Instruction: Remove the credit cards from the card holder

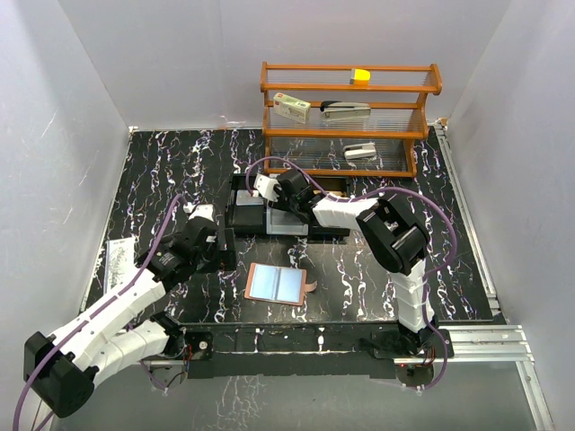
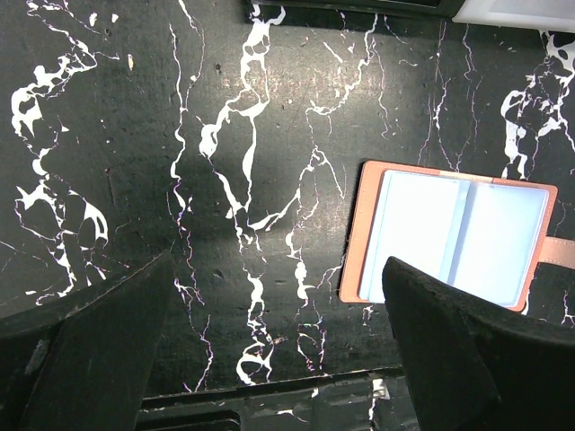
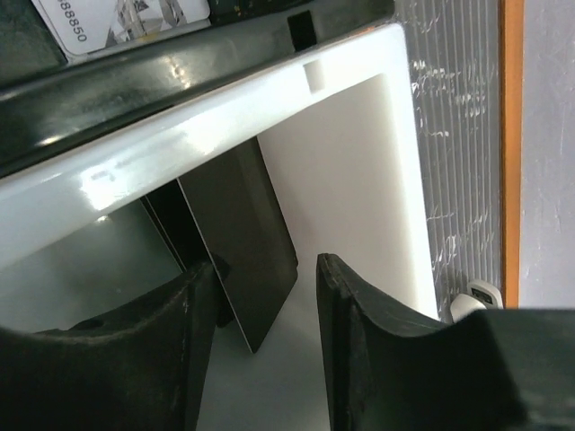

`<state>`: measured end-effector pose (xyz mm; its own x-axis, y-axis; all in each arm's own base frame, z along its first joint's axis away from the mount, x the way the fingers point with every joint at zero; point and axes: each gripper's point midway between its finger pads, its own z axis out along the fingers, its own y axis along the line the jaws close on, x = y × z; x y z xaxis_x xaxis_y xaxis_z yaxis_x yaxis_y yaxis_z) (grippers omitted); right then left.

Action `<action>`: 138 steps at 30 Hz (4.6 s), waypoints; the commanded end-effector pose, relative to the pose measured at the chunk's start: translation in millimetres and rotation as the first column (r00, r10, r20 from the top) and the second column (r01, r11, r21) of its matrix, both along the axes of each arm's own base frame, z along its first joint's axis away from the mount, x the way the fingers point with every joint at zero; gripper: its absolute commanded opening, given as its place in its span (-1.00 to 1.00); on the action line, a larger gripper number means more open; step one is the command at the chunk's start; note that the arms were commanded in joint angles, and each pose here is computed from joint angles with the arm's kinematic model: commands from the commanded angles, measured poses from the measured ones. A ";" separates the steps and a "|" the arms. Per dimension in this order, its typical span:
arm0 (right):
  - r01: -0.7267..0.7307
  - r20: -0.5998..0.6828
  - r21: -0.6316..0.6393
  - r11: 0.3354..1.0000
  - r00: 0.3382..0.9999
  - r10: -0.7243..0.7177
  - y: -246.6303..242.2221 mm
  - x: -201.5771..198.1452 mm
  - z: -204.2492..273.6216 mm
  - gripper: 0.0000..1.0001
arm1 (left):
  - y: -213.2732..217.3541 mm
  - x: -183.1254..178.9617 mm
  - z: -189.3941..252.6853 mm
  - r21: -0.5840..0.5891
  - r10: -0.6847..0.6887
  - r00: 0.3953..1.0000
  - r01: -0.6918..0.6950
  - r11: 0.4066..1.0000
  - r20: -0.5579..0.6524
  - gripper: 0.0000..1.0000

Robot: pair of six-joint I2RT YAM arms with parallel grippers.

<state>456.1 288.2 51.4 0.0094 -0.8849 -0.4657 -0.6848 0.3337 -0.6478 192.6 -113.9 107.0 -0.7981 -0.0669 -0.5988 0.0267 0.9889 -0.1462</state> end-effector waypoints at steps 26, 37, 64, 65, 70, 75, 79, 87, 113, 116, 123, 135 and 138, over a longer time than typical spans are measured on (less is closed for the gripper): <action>-0.023 -0.068 0.126 0.992 0.997 0.031 4.9 3.9 15.1 0.14 | -5.3 3.5 10.0 -0.026 -0.021 0.999 0.021 0.999 0.027 0.97; -0.012 -0.083 0.121 0.993 0.996 0.022 2.0 1.3 13.8 0.17 | -9.7 2.1 7.0 -0.035 -0.044 0.999 0.044 0.998 0.013 0.97; -0.012 -0.031 0.213 0.977 0.999 0.019 8.6 2.1 54.0 0.37 | -21.7 -1.0 1.7 -0.071 -0.093 0.996 0.091 0.993 -0.018 0.97; -0.012 -0.023 0.230 0.973 1.000 0.018 9.0 1.2 60.4 0.37 | -22.3 -1.2 1.5 -0.075 -0.092 0.996 0.091 0.993 -0.020 0.97; -0.018 0.005 0.347 0.938 1.000 0.017 11.5 -10.6 99.0 0.42 | -27.3 -2.3 -0.3 -0.108 -0.089 0.996 0.086 0.990 -0.026 0.97; 0.086 -0.016 0.626 0.775 0.995 -0.097 3.7 -36.5 160.1 0.46 | -38.5 -6.9 -3.4 -0.181 -0.090 0.995 0.081 0.980 -0.045 0.97; 0.405 -0.307 0.815 0.415 0.908 -0.284 -21.8 -62.0 175.8 0.63 | -57.0 -10.6 -2.5 -0.286 -0.116 0.992 0.096 0.953 -0.055 0.95; 0.810 -0.810 0.574 0.119 0.583 -0.059 -17.7 -156.7 126.9 0.36 | -83.4 -19.0 -14.5 -0.377 -0.209 0.969 0.145 0.915 -0.134 0.76; 0.913 -0.822 0.397 0.092 0.399 -0.406 -11.5 -238.1 57.5 0.42 | -61.1 -6.6 -7.0 -0.304 -0.089 0.994 0.065 0.950 -0.067 0.64; 0.909 -0.828 0.401 0.109 0.411 -0.380 -4.7 -239.9 59.9 0.43 | -66.6 -9.3 -7.0 -0.319 -0.130 0.989 0.100 0.942 -0.072 0.64; 0.913 -0.908 0.367 0.178 0.393 -0.146 32.1 -264.7 46.2 0.21 | -111.3 -22.0 -11.5 -0.508 -0.267 0.951 0.153 0.848 -0.158 0.51; 0.936 -0.938 0.259 0.240 0.303 -0.169 37.5 -279.1 13.2 0.10 | -106.4 -36.3 -45.0 -0.467 -0.286 0.917 0.131 0.875 -0.278 0.38; 0.943 -0.938 0.230 0.241 0.281 -0.204 32.6 -281.1 2.9 0.10 | -104.2 -39.1 -55.4 -0.450 -0.289 0.908 0.130 0.884 -0.304 0.38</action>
<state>171.1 311.4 48.4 -0.9174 0.2182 -0.3328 0.0080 0.8462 0.5328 162.6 -219.2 62.6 -0.9595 -0.0796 -0.2703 0.0957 0.8102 -0.5783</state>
